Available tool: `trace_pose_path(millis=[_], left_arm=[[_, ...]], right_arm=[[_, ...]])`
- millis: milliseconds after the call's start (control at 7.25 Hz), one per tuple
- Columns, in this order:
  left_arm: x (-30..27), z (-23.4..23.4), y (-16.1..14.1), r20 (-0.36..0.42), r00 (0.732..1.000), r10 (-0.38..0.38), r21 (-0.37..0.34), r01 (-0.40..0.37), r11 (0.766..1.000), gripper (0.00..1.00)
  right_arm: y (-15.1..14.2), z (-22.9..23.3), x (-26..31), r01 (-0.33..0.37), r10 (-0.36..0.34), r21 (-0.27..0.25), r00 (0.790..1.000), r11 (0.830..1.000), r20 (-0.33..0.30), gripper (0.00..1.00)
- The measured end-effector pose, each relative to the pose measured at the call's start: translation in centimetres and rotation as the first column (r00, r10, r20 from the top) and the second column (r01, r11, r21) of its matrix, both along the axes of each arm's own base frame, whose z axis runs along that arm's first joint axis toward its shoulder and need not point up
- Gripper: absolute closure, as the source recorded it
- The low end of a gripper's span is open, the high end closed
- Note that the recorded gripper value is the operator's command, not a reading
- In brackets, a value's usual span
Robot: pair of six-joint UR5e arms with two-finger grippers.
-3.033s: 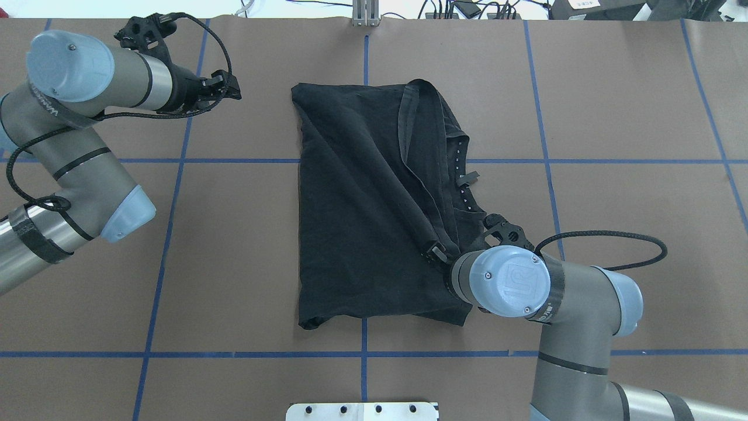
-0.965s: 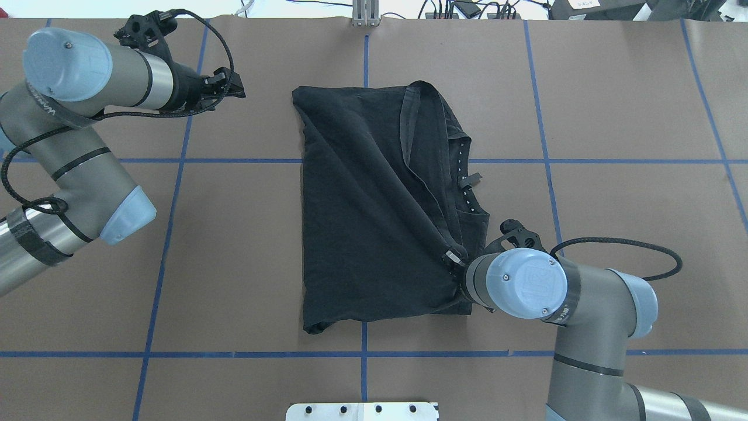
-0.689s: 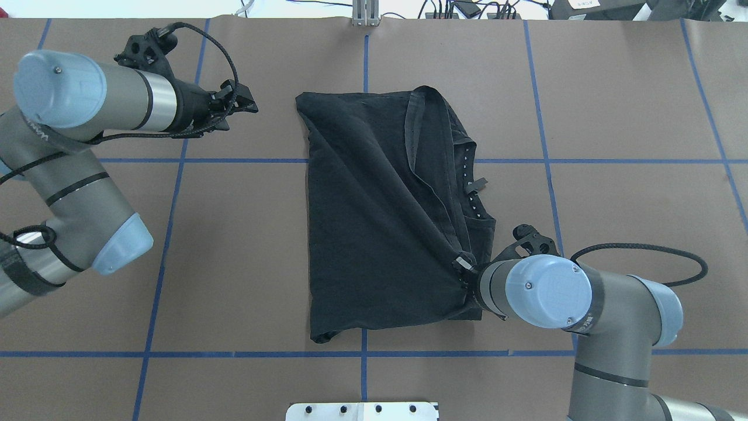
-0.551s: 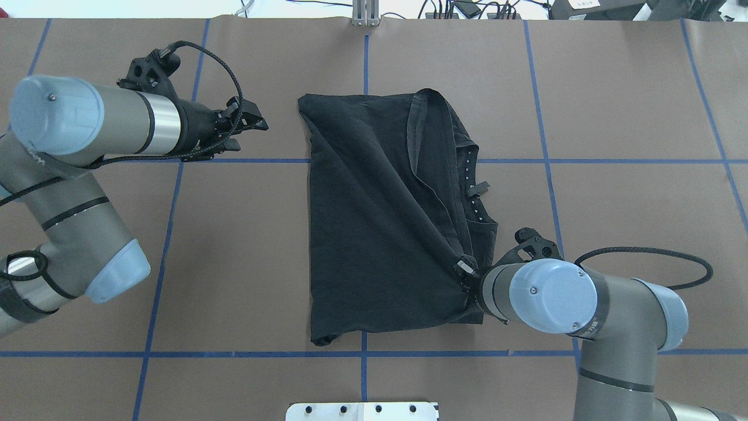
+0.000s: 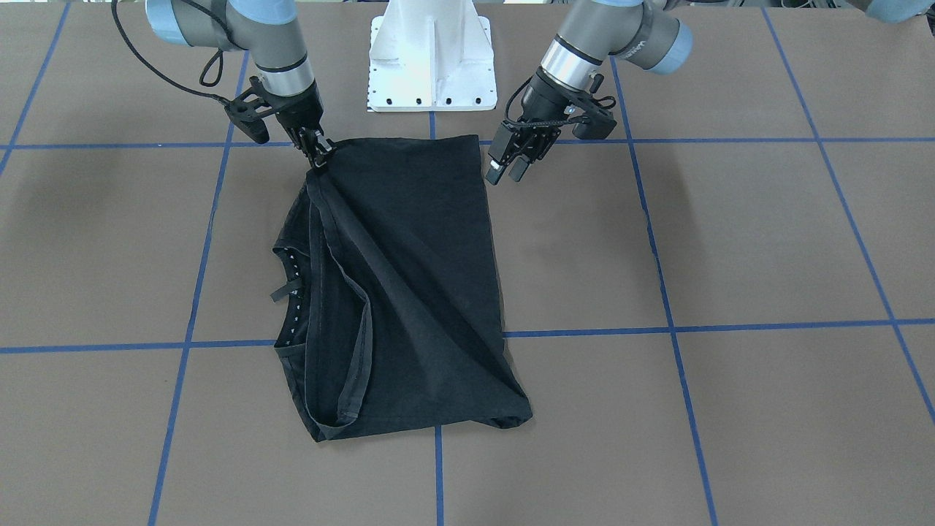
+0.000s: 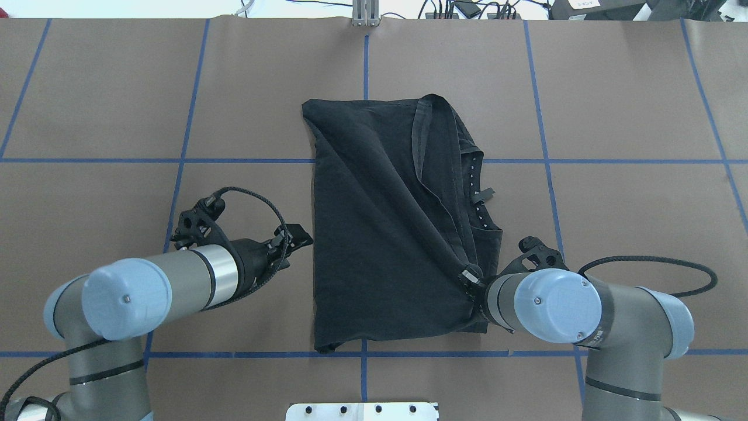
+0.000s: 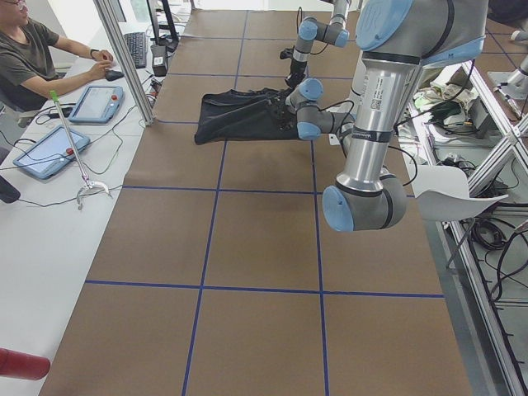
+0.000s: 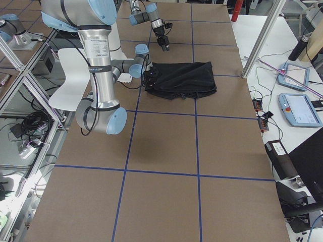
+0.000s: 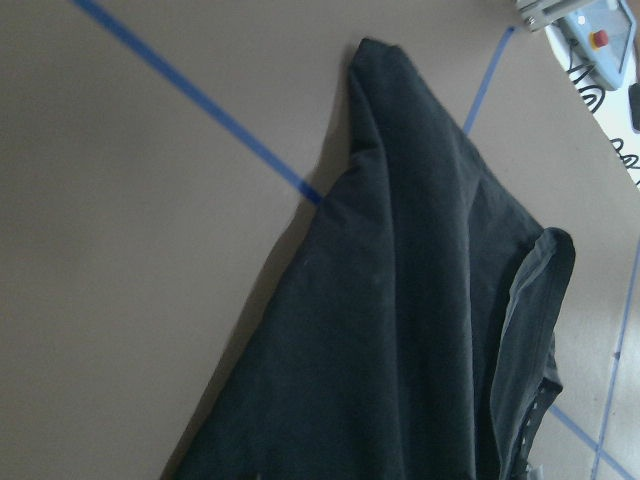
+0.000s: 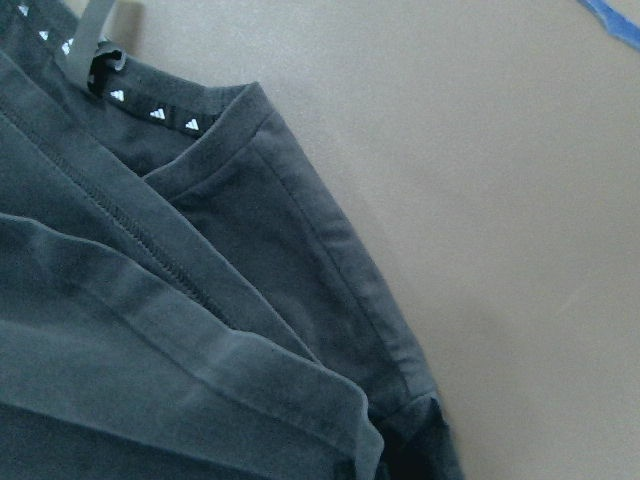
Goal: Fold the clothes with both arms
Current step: 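Lower the left gripper to the shirt's other near corner and grasp it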
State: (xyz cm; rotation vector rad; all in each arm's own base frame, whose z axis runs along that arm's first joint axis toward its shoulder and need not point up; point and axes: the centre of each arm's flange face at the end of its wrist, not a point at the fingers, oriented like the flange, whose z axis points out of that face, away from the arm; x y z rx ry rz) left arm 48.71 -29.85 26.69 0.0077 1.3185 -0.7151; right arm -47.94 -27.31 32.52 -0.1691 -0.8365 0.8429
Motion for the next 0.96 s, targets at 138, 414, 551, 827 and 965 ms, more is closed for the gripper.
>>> trace_pose_path(millis=[138,414,551,827,965], left_arm=[[1.2,0.7,2.1,0.011,1.0,0.021,-0.009,-0.021,1.0,0.3],[3.3,1.3,5.3,0.014,0.997,0.07,-0.037,-0.069,0.997,0.3],[4.3,1.7,6.7,0.02,0.995,0.094,-0.046,-0.093,0.995,0.31],[5.9,2.3,8.5,0.033,0.991,0.129,-0.054,-0.127,0.99,0.34],[6.6,2.5,9.0,0.038,0.99,0.139,-0.057,-0.137,0.989,0.38]], right_arm=[[0.0,-0.1,0.0,0.003,-0.003,-0.002,1.0,1.0,0.002,1.0],[0.1,-0.3,-0.1,0.008,-0.008,-0.005,1.0,1.0,0.008,1.0],[0.1,-0.4,-0.1,0.009,-0.009,-0.005,1.0,1.0,0.01,1.0],[0.1,-0.4,-0.1,0.01,-0.01,-0.005,1.0,1.0,0.012,1.0],[0.1,-0.4,-0.1,0.01,-0.01,-0.005,1.0,1.0,0.012,1.0]])
